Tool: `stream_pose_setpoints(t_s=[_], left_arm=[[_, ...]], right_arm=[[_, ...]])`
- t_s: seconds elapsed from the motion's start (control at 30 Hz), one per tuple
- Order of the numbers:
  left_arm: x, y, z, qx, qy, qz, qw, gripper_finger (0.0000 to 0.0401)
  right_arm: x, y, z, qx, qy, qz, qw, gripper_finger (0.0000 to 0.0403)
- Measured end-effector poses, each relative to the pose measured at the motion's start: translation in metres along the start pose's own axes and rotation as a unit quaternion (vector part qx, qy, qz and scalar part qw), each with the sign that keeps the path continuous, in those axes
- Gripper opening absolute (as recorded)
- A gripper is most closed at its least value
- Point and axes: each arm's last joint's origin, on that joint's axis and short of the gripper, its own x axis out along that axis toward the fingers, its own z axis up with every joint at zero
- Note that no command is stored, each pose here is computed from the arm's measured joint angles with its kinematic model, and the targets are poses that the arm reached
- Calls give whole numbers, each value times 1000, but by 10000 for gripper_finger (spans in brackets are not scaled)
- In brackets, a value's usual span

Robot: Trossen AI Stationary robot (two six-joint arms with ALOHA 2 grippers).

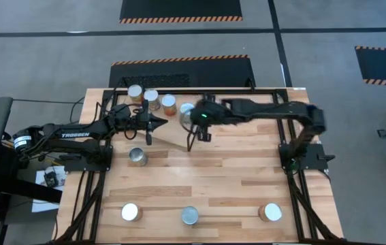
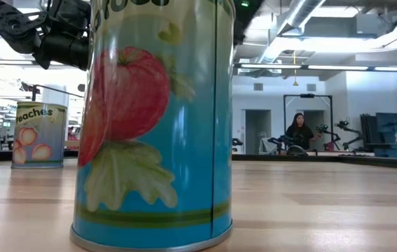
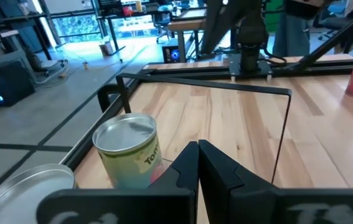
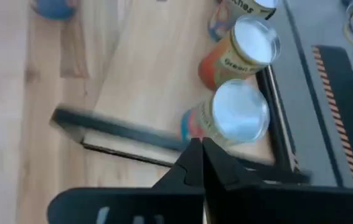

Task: Pick and place cans onto a shelf
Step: Align the canned green beans with the other canned green beans on the shelf

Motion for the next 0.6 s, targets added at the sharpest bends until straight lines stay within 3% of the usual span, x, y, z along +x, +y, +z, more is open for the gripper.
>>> stream_pose_setpoints(t_s=[0.17, 0.4, 0.6], left_arm=[[0, -1, 0, -6, 0, -4, 1000, 0], [5, -3, 11, -35, 44, -18, 998, 0], [12, -27, 38, -36, 97, -48, 993, 0]], right_arm=[[-14, 18, -49, 60, -128, -9, 990, 12], [-20, 29, -127, 100, -289, -30, 952, 7], [-8, 17, -187, 134, -372, 17, 918, 8]])
